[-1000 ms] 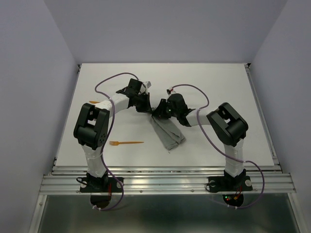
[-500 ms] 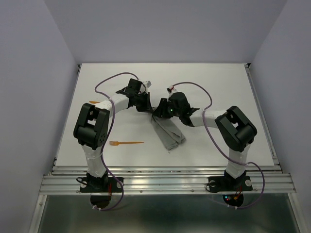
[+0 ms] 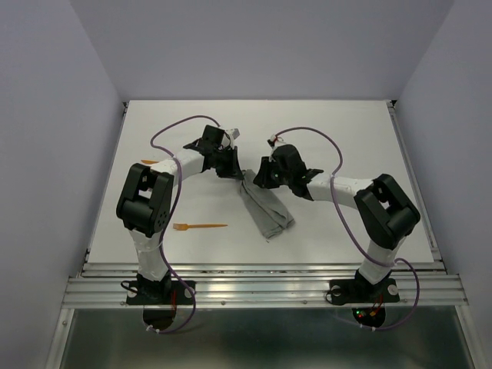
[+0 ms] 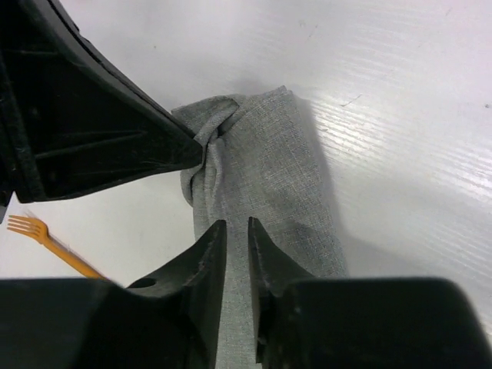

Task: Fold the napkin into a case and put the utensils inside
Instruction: Grasp the top corner of the smaller rectangle folded napkin from the folded napkin.

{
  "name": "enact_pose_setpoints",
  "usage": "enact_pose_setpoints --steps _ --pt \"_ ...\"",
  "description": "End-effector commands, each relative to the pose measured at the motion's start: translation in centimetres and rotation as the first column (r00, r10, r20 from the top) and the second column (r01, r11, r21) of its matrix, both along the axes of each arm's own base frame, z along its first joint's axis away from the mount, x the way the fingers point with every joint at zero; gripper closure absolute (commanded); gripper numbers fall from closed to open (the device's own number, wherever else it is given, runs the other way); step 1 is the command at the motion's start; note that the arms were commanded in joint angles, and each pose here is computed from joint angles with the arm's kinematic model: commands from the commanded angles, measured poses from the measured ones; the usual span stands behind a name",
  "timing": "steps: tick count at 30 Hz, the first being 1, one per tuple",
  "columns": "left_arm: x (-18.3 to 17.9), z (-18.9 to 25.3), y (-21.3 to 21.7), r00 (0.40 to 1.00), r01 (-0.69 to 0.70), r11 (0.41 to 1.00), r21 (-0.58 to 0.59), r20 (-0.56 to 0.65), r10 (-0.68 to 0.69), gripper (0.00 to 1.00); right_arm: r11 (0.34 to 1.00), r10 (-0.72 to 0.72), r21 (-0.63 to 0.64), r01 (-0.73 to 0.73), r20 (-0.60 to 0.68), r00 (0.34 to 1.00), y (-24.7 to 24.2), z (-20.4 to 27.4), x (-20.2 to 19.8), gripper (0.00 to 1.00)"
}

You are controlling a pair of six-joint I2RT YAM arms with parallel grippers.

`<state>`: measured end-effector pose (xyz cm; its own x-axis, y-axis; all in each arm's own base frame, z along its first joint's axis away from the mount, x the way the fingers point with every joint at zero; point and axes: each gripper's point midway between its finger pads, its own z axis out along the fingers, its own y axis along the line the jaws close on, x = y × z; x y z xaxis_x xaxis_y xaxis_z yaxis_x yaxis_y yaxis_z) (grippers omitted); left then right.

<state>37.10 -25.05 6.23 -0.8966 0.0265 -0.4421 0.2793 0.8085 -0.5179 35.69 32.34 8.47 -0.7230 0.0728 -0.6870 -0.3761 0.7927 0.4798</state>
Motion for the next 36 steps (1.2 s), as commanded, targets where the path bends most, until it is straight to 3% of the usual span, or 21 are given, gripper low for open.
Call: enact_pose_setpoints --steps 1,5,9,28,36 --pt "-0.4 1.0 -0.2 1.0 0.014 0.999 -0.033 0.014 -0.013 1.0 0.999 -0.024 -0.033 0.024 0.006 1.0 0.3 -0.5 1.0 0.79" --pt "-0.3 1.2 -0.4 1.0 0.019 0.999 -0.04 0.016 -0.018 1.0 1.0 -0.016 -0.009 0.016 -0.023 1.0 1.8 -1.1 1.9 0.89" --pt "-0.4 1.3 -0.5 0.999 0.027 0.999 -0.045 0.018 -0.026 1.0 0.999 0.025 0.037 -0.023 -0.039 0.999 3.6 -1.0 2.0 0.92" --pt "-0.1 2.0 -0.6 0.999 0.036 0.998 -0.057 0.027 -0.035 1.0 0.989 0.078 0.134 -0.066 -0.092 0.993 6.2 -1.9 1.7 0.94" --pt "-0.3 2.8 -0.9 0.998 0.047 0.996 -0.076 0.036 -0.045 1.0 0.999 0.021 0.038 -0.014 -0.18 0.984 5.9 -7.0 1.9 0.97"
